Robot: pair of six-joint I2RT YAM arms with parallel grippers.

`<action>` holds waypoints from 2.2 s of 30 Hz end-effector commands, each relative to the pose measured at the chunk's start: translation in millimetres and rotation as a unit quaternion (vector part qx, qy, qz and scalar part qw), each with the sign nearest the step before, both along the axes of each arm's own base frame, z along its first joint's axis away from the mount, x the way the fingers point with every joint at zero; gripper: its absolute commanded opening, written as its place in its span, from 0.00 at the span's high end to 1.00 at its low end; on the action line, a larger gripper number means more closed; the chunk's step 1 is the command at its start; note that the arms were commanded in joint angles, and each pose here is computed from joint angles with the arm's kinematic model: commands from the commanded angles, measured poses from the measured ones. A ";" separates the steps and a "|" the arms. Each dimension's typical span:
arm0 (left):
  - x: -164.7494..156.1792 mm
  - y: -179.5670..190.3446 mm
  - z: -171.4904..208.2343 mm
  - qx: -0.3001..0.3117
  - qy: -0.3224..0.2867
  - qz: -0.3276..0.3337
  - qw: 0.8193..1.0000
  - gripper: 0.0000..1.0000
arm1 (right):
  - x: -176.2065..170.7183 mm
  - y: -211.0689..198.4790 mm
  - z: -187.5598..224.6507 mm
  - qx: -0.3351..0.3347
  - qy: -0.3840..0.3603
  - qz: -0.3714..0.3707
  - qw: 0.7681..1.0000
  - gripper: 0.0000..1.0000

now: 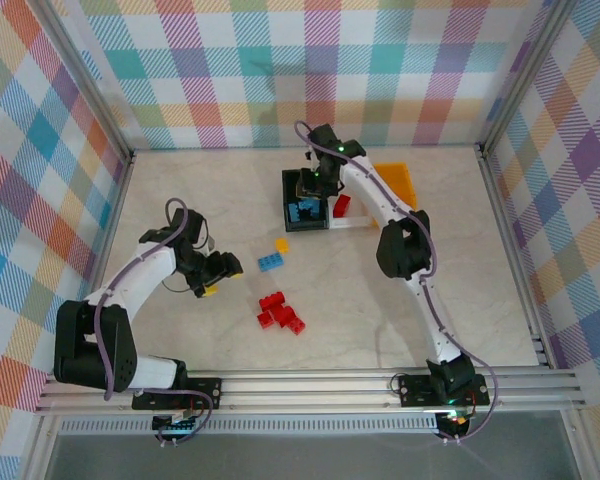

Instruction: Sort the legos into containers by color

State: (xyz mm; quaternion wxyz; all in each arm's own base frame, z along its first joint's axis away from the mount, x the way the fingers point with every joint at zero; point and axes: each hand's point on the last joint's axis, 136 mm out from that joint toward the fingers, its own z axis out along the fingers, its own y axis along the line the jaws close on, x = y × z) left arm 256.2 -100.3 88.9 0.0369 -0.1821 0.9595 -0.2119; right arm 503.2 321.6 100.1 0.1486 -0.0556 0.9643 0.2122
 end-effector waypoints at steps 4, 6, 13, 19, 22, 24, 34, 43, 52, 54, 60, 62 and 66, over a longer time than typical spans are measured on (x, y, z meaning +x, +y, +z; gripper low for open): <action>5.2 -0.1 7.0 -0.003 0.007 -0.017 1.000 0.28 | 10.3 12.5 11.7 0.034 -0.020 -0.005 0.999 0.77; 7.5 -1.8 7.2 -0.006 0.006 -0.018 1.000 0.28 | 10.5 13.8 11.2 0.038 -0.019 -0.005 0.999 0.74; 14.9 -10.5 2.9 -0.003 0.007 -0.028 1.000 0.25 | 11.2 12.1 24.5 0.042 -0.029 -0.004 0.999 0.53; 28.5 -32.6 -0.2 0.008 0.000 -0.056 0.998 0.13 | 4.5 5.1 59.8 0.051 -0.044 -0.003 0.998 0.46; 39.6 -48.7 -2.0 0.022 -0.004 -0.078 0.997 0.06 | -11.8 2.2 77.5 0.060 -0.036 0.005 0.997 0.43; 47.3 -58.4 -5.5 0.038 -0.005 -0.089 0.995 0.00 | -26.0 -2.5 86.2 0.061 -0.031 0.013 0.998 0.42; 75.6 -96.5 -33.6 0.098 0.018 -0.104 0.990 0.00 | -94.4 -35.2 101.6 0.050 -0.012 0.036 0.998 0.41; 94.5 -102.2 -51.7 0.129 0.037 -0.101 0.986 0.00 | -119.7 -46.4 97.7 0.044 0.004 0.046 0.998 0.41; 97.3 -95.8 -64.9 0.159 0.054 -0.089 0.982 0.02 | -121.0 -44.8 91.7 0.042 0.013 0.054 0.998 0.41; 97.6 -96.5 -66.8 0.160 0.055 -0.089 0.982 0.03 | -119.7 -43.6 90.4 0.043 0.015 0.055 0.997 0.41; 97.1 -96.4 -73.7 0.165 0.063 -0.091 0.980 0.15 | -116.0 -40.9 87.6 0.043 0.020 0.056 0.997 0.41; 95.8 -96.4 -75.5 0.164 0.068 -0.092 0.980 0.21 | -115.2 -40.5 87.6 0.042 0.020 0.056 0.997 0.41; 92.6 -95.3 -78.4 0.163 0.074 -0.092 0.979 0.32 | -115.6 -41.1 84.6 0.040 0.023 0.055 0.997 0.41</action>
